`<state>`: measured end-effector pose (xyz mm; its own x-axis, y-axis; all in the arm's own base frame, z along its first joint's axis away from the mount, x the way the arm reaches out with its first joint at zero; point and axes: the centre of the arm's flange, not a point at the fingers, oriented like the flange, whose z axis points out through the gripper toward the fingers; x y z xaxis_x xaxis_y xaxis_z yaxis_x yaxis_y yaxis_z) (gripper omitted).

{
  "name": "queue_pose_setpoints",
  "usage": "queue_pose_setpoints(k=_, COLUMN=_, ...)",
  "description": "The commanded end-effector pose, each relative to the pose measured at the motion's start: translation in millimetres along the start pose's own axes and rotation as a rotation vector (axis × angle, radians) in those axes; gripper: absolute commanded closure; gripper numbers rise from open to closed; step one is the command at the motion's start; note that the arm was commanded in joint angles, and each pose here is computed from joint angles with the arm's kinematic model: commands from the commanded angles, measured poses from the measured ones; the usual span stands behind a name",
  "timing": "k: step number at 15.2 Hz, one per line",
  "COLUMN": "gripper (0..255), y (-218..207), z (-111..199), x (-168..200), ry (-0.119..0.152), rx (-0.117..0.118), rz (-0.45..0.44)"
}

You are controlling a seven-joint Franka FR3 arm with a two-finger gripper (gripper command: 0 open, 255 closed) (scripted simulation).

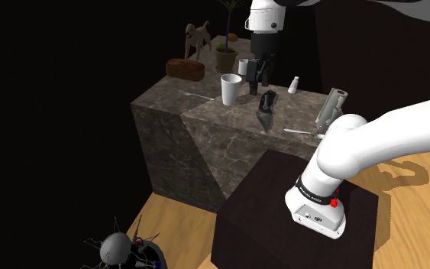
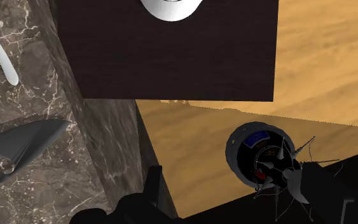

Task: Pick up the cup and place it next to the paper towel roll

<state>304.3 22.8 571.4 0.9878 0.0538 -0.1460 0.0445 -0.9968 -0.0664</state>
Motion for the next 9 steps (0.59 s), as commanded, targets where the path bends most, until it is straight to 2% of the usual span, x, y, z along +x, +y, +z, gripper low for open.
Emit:
queue_pose_setpoints(k=1, gripper=0, y=0.0, z=0.0, x=0.0, ry=0.000, rx=0.000, rz=0.000)
queue_pose_setpoints(k=9, gripper=0, y=63.2, z=32.1, x=65.5, ry=0.037, rx=-0.051, rz=-0.006)
